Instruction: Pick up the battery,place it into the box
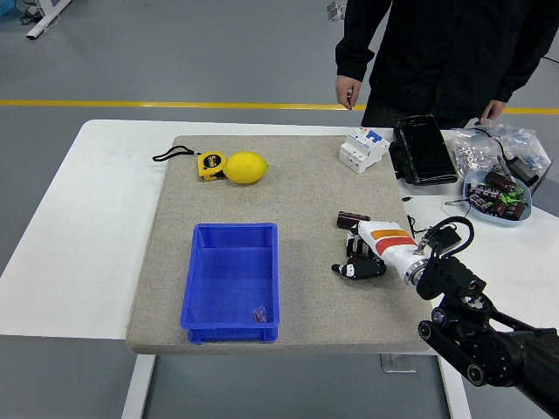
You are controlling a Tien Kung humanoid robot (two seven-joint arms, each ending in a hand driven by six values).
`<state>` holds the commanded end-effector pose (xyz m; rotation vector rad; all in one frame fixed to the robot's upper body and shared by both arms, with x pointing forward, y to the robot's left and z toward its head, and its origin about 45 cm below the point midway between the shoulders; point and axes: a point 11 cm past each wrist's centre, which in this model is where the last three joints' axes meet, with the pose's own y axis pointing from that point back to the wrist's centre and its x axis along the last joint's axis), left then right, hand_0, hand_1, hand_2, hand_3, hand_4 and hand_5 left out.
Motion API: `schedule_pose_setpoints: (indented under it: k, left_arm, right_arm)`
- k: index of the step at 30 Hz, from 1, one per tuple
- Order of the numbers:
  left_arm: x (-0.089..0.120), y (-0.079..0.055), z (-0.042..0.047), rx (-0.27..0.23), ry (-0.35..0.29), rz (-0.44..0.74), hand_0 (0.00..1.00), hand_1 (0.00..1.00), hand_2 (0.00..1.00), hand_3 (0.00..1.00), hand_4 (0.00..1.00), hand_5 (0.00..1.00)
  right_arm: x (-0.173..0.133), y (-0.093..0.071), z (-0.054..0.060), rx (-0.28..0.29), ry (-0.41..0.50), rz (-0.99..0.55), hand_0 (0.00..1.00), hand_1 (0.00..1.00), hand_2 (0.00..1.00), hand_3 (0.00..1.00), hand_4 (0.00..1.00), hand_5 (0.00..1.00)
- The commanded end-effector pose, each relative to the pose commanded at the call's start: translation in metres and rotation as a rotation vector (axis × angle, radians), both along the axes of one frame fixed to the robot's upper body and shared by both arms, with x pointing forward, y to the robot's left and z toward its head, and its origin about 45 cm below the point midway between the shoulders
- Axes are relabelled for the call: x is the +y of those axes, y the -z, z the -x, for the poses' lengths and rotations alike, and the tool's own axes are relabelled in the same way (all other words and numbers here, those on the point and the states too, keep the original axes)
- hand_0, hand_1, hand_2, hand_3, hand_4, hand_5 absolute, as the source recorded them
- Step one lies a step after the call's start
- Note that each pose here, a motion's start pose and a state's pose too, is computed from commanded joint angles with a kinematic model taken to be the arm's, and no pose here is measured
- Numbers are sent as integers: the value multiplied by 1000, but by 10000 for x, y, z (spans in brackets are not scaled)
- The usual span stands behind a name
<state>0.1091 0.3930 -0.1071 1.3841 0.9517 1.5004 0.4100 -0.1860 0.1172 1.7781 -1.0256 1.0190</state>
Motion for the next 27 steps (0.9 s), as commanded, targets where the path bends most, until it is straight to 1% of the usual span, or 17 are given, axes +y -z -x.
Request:
schedule_pose_setpoints:
  k: [1, 12, 13, 18, 19, 24, 25, 27]
  left_arm:
    - [-1, 0, 0, 0, 0, 0, 720, 681, 683, 584, 631, 540]
    - [-2, 3, 12, 3, 1, 1, 720, 681, 683, 584, 632, 542]
    - [-2, 4, 13, 3, 2, 1, 720, 681, 683, 585, 632, 542]
    - [-3, 6, 22, 5, 3, 1, 720, 681, 683, 585, 632, 542]
    - [-3, 6, 24, 5, 3, 1, 719, 680, 683, 584, 631, 540]
    - [0, 9, 39, 8, 4, 2, 719, 680, 683, 584, 631, 540]
    - [0, 9, 41, 9, 4, 1, 720, 679, 680, 586, 632, 541]
    - [-1, 11, 47, 11, 4, 2, 720, 679, 680, 586, 632, 541]
  right_arm:
    - [-14, 9, 1, 6, 4, 1, 158, 244, 344, 402, 877, 377]
    - [-84, 63, 21, 34, 24, 4, 149, 243, 348, 407, 857, 360]
    - [-89, 66, 22, 35, 26, 3, 60, 194, 322, 387, 843, 341]
    - [-116, 95, 30, 46, 36, 2, 60, 194, 322, 387, 843, 341]
    - [-122, 103, 33, 50, 38, 4, 2, 138, 286, 369, 898, 307]
    - [-133, 123, 43, 57, 41, 11, 2, 138, 286, 369, 898, 307]
    - [-132, 123, 43, 57, 41, 12, 2, 101, 242, 337, 928, 304]
    - [-126, 119, 42, 56, 41, 11, 2, 101, 242, 337, 928, 304]
